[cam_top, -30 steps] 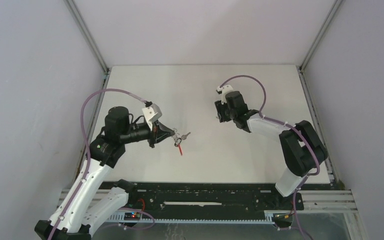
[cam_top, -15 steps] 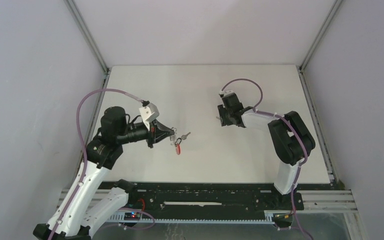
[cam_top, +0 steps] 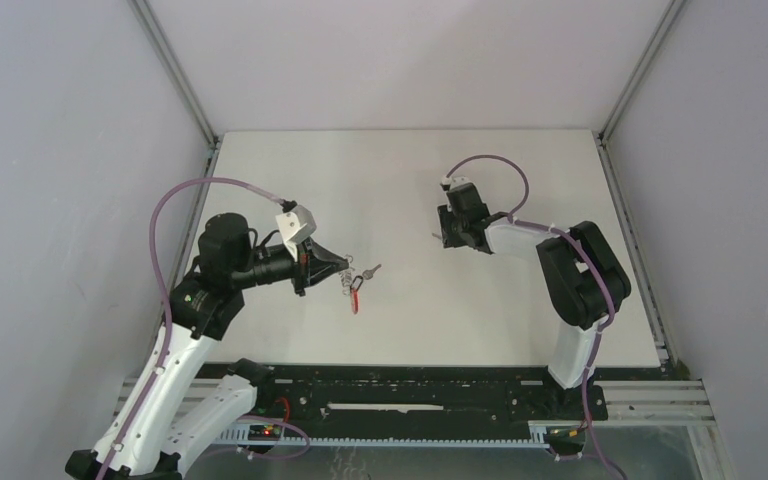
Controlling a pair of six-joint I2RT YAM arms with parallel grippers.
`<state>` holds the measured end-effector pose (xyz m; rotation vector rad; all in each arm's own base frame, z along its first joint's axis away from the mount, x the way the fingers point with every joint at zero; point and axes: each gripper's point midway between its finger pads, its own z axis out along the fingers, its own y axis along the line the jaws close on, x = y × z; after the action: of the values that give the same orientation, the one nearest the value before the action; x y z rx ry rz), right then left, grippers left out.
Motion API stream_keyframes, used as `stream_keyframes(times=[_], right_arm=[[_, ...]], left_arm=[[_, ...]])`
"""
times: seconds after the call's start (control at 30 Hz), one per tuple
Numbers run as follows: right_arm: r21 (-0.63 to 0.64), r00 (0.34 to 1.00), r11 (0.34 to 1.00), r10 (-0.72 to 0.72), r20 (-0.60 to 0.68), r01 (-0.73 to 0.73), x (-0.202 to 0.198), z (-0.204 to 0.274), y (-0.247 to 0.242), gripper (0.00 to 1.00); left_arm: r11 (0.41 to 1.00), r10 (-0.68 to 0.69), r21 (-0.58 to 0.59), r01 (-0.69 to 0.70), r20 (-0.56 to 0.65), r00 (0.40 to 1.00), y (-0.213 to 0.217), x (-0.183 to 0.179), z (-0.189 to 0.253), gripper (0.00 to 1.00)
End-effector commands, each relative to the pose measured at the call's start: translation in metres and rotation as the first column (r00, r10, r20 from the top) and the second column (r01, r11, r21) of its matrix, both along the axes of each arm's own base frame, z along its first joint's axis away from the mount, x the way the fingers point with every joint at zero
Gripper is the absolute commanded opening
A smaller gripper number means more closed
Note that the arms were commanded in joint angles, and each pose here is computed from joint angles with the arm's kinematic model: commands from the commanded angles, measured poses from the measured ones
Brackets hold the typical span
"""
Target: Put the keys on the keyring
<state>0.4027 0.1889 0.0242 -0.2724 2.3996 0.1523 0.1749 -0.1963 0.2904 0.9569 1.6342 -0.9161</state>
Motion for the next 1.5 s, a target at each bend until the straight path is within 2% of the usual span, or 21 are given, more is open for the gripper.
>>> stream_keyframes(times=[0.0,0.3,0.67,0.8,1.0,1.23,1.47], right_arm=[[0.041,0.998,0.999,0.003,0.066,-0.006,0.018,0.018,0.007,0.46],[0.041,0.998,0.999,0.0,0.063,-0.003,0.021,0.014,0.004,0.41],[0.042,0.998,0.999,0.019,0.059,-0.021,0.021,0.012,0.004,0.31],[0.047,0.999,0.999,0.021,0.05,-0.023,0.02,0.009,0.006,0.22],[0.057,0.998,0.998,0.026,0.053,-0.029,0.02,0.012,0.007,0.01],[0.116,0.991,0.988,0.092,0.095,-0.103,0.013,0.032,0.021,0.0],[0.196,0.984,0.965,0.161,0.074,-0.173,-0.028,0.036,0.048,0.0]], left_arm=[[0.999,-0.018,-0.04,0.021,0.054,0.998,-0.002,-0.004,0.025,0.0],[0.999,-0.013,-0.045,0.015,0.044,0.999,-0.002,-0.004,0.026,0.0],[0.999,0.0,-0.049,0.002,0.033,0.999,-0.001,-0.002,0.027,0.0],[0.999,0.015,-0.046,-0.013,0.033,0.999,0.0,0.0,0.027,0.0],[0.999,0.039,-0.037,-0.038,0.027,0.999,0.003,0.002,0.026,0.0],[0.999,0.022,-0.033,-0.022,-0.001,1.0,0.003,-0.005,0.02,0.0],[1.0,0.012,-0.029,-0.012,0.001,1.0,0.003,-0.009,0.019,0.0]])
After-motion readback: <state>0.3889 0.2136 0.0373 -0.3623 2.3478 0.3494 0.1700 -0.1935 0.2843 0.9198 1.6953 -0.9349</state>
